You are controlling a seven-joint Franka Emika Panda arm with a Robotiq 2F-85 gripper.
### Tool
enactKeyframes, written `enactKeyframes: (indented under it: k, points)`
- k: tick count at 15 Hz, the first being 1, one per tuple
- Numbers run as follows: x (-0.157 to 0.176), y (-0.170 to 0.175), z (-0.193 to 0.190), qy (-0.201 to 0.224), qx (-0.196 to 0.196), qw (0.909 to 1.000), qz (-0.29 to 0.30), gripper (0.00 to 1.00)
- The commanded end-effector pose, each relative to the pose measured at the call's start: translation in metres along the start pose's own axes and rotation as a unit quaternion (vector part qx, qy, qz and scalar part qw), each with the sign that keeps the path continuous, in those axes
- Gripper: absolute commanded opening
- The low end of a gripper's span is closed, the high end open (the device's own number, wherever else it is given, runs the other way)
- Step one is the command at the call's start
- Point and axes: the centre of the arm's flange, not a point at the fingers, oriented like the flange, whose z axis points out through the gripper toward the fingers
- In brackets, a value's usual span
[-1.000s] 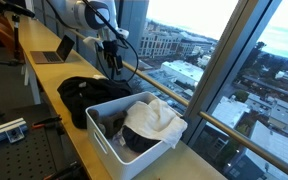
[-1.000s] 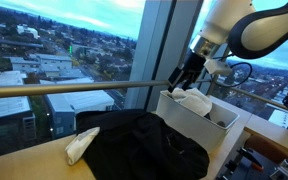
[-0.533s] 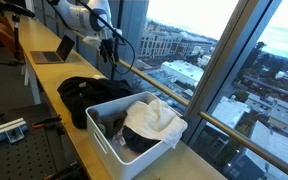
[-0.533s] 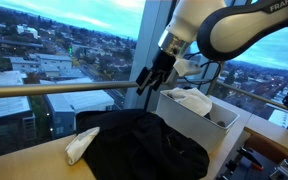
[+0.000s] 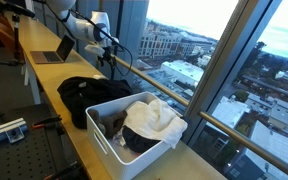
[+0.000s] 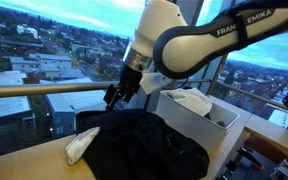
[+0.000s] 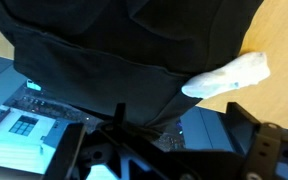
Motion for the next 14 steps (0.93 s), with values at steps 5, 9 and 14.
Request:
enactKeyframes:
  k: [5,9,14]
  points:
    - [0.058,-0.059,0.073,-0.024,0.042,0.9968,-0.063,1.00]
    - [0.051,-0.095,0.101,-0.047,0.070,0.9936,-0.076,1.00]
    - [0.039,-0.109,0.131,-0.073,0.077,0.9909,-0.083,1.00]
